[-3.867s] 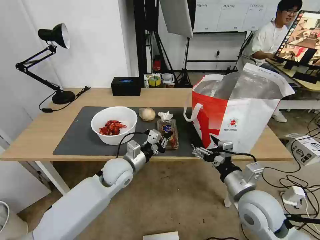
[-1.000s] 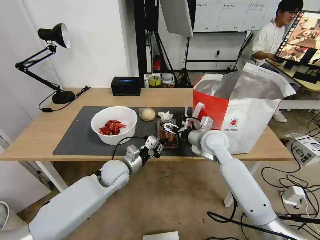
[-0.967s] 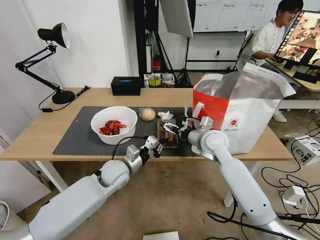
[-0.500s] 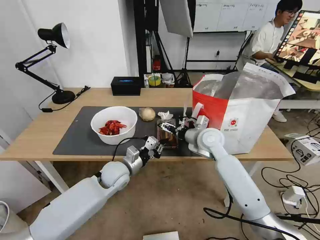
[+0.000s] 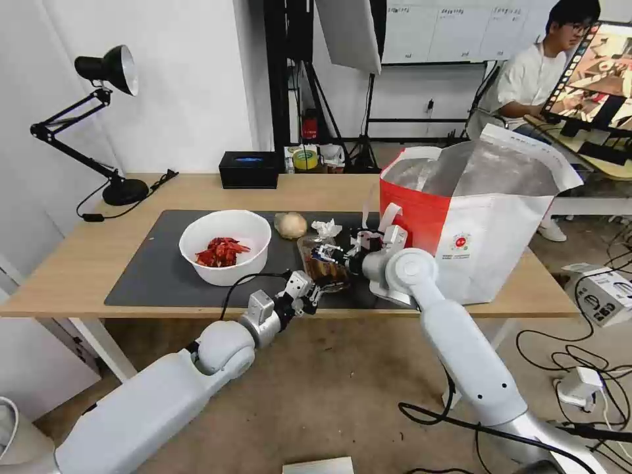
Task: Pick up the trash from the table and place it into the takeout bag.
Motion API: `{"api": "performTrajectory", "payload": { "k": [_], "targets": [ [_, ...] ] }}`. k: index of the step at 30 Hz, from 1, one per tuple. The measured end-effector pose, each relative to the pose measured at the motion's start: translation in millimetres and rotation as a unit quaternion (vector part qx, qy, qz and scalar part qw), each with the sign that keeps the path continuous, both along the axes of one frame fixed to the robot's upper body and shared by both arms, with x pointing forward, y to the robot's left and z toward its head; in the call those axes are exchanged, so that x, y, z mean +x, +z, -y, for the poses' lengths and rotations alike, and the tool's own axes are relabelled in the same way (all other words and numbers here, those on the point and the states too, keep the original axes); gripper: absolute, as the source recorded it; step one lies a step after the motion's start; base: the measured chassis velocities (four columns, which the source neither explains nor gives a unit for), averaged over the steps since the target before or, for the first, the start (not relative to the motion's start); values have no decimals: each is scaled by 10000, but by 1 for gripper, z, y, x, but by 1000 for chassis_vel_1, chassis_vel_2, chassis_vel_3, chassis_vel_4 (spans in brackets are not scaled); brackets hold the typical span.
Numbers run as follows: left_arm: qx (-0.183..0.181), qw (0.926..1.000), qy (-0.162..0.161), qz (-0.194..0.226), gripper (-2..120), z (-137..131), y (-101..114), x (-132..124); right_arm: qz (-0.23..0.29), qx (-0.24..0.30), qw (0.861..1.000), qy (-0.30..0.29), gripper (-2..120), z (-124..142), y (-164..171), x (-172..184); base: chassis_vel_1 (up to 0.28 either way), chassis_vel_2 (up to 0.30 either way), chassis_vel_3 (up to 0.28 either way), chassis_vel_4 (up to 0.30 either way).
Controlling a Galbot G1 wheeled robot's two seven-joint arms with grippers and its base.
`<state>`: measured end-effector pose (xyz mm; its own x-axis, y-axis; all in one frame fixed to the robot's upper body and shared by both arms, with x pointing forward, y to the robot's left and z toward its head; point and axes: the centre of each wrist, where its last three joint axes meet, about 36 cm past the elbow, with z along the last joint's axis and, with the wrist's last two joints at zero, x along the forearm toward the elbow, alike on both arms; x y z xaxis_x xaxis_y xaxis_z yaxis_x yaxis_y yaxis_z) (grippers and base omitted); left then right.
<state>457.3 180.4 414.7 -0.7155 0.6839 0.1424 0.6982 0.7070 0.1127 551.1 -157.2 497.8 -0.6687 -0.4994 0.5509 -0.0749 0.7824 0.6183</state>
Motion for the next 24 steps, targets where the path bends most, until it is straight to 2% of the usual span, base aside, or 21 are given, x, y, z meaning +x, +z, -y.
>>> {"api": "performTrajectory", "payload": {
  "k": [1, 3, 5, 7, 9, 11, 14, 19, 24],
  "targets": [
    [-5, 10000, -1, 3, 0, 0, 0, 0, -10, -13, 10000, -10, 51, 0, 0, 0, 0, 0, 0, 0],
    [-7, 10000, 0, 1, 0, 0, 0, 0, -13, -18, 10000, -14, 47, 0, -1, 0, 0, 0, 0, 0],
    [-19, 10000, 13, -7, 0, -1, 0, -1, -25, -27, 10000, -34, 36, 1, -2, -1, 0, 0, 0, 0],
    [-22, 10000, 14, -9, 0, -2, 0, -1, -28, -29, 10000, -41, 32, 1, -2, -1, 0, 0, 0, 0],
    [-21, 10000, 14, -12, 0, -3, 0, -1, -42, -32, 10000, -62, 21, 1, -4, -1, 0, 0, 0, 0],
    [-20, 10000, 17, -11, 0, -3, 0, -1, -46, -31, 10000, -69, 18, 2, -5, -1, 0, 0, 0, 0],
    [-15, 10000, 49, -1, 0, -7, 2, 0, -49, -13, 9999, -90, 3, 2, -6, -2, 0, 0, 0, 0],
    [-9, 10000, 39, -23, 0, -13, 1, -2, 9, 93, 9998, -148, 0, 2, -7, -2, 0, 0, 0, 0],
    [-56, 9999, 70, -66, 0, -22, 1, -15, 116, 294, 9993, -179, 0, 3, -8, -4, 0, 0, 0, 0]
  ]
}}
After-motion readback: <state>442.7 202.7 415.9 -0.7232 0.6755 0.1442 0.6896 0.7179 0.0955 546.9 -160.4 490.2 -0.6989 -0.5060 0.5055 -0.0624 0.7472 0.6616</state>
